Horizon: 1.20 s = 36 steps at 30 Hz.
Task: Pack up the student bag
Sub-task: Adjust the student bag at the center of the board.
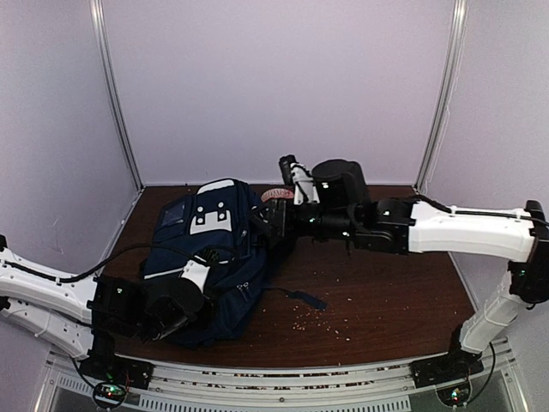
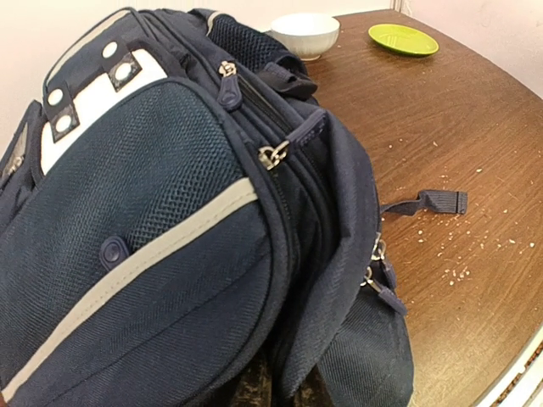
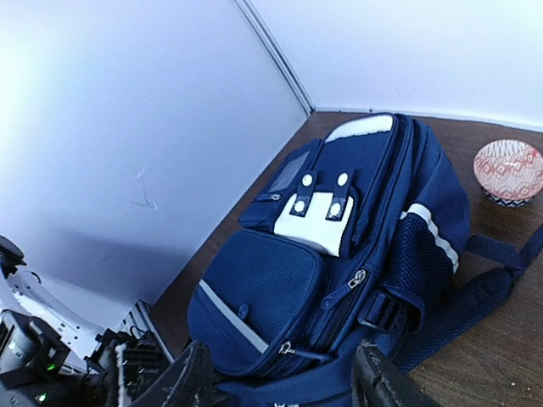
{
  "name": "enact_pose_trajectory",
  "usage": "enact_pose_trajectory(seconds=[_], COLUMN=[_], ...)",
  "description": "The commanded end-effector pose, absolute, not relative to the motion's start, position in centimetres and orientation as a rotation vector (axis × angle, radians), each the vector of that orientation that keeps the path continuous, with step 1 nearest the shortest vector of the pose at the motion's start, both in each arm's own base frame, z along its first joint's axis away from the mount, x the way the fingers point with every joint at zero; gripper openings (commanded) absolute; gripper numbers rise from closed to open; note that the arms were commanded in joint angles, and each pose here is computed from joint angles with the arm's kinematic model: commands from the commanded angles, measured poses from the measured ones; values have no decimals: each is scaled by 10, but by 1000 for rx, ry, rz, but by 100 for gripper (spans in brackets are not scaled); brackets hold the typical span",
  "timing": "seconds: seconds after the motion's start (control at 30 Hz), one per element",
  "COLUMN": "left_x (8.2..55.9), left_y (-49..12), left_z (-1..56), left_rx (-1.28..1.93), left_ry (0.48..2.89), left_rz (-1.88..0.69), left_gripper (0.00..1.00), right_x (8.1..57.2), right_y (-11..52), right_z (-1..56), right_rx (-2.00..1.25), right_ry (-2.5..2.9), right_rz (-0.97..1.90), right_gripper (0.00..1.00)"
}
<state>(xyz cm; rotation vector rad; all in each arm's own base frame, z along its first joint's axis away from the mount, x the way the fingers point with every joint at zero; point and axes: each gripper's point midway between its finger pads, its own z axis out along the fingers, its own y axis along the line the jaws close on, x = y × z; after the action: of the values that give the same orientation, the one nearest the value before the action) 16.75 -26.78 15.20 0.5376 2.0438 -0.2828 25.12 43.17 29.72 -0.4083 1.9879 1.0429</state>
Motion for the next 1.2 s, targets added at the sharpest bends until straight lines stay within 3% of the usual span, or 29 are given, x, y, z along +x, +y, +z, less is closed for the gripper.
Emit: enact_pose_trajectory(seconds=[0.0,0.3,0.57,1.0,1.17], left_x=[177,147,113,123,129], left_y=[-274,-265,-270,-265,-274], left_z=[198,174,159,109,102], left_rx=[474,601,794,859,807], left_ry=[1992,2137,2253,2404,2368], left_rz=[-327,-434,-469,-77,-124], left_gripper=[6,53,72,84,69], right_x=[223,173,162,163,169], right_y=[392,388,378,344,317], right_z=[321,255,222,202,204], right_rx=[-419,-496,-474,-450,-333], right_ry=[1841,1960,2003,2039,1993], right_rz=[890,905,897,719,548], right_gripper=[56,54,53,51,53])
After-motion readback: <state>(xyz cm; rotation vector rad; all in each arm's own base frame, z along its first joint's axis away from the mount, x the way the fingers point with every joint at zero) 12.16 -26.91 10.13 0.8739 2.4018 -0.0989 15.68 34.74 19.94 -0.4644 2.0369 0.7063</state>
